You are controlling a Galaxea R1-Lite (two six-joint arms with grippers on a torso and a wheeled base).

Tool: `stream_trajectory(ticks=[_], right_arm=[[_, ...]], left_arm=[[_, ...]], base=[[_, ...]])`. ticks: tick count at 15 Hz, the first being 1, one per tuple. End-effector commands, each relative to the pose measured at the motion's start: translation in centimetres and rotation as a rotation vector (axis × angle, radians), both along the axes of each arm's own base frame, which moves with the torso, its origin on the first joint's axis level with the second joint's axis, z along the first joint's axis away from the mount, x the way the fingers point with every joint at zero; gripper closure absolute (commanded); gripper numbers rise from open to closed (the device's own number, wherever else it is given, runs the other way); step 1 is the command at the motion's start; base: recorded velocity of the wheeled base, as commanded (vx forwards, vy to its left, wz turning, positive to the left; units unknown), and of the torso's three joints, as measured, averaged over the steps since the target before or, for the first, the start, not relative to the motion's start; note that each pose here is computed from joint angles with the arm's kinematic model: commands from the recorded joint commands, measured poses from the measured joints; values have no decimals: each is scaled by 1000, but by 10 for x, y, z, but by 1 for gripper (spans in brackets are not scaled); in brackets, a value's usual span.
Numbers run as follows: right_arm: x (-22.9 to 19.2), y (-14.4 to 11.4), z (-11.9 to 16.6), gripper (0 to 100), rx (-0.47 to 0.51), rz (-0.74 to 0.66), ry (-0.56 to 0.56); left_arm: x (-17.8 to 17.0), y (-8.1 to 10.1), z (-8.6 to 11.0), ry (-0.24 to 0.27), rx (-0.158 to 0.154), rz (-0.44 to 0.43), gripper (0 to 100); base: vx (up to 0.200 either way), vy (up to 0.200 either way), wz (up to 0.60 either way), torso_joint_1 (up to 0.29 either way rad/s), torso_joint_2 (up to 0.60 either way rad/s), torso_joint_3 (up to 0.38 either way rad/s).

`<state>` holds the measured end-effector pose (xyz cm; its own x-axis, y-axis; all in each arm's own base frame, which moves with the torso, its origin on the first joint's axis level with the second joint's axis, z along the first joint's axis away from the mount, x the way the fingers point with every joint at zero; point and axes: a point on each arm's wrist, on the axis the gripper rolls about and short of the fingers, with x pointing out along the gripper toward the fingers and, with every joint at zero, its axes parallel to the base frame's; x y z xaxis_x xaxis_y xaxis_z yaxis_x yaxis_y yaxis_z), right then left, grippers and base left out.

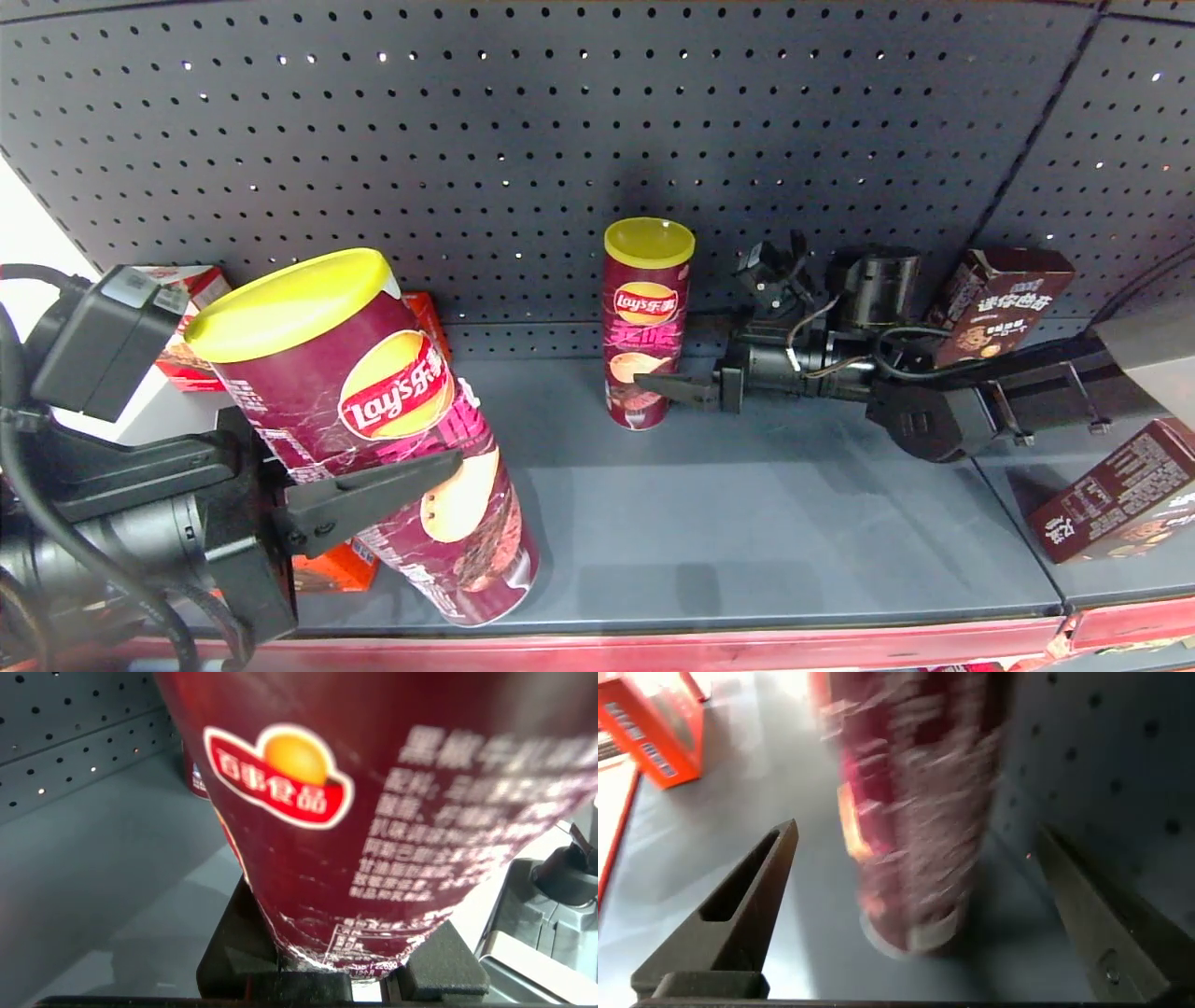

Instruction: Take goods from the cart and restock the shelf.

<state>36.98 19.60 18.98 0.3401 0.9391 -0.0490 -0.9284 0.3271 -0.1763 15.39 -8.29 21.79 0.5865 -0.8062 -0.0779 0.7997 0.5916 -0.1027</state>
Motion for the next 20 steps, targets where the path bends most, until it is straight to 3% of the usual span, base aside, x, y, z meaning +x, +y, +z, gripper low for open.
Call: stream_trajectory(ticks=[1,10,11,17,20], right_arm=[[9,9,-9,0,-1,11,5],[22,34,-18,0,8,43,-8],[22,34,-18,100,8,40,-8],[19,29,-11,100,13,39,-19],[3,24,8,100,26,52,-43]], left_arm=[[0,0,0,1,0,0,100],[1,0,-1,7,3,6,100],[1,0,-1,5,2,6,100],[0,0,-1,4,2,6,100],[0,1,-1,3,1,6,100]], base=[[0,0,0,0,0,0],[0,0,0,0,0,0],[0,0,0,0,0,0],[0,0,0,0,0,0],[0,0,0,0,0,0]])
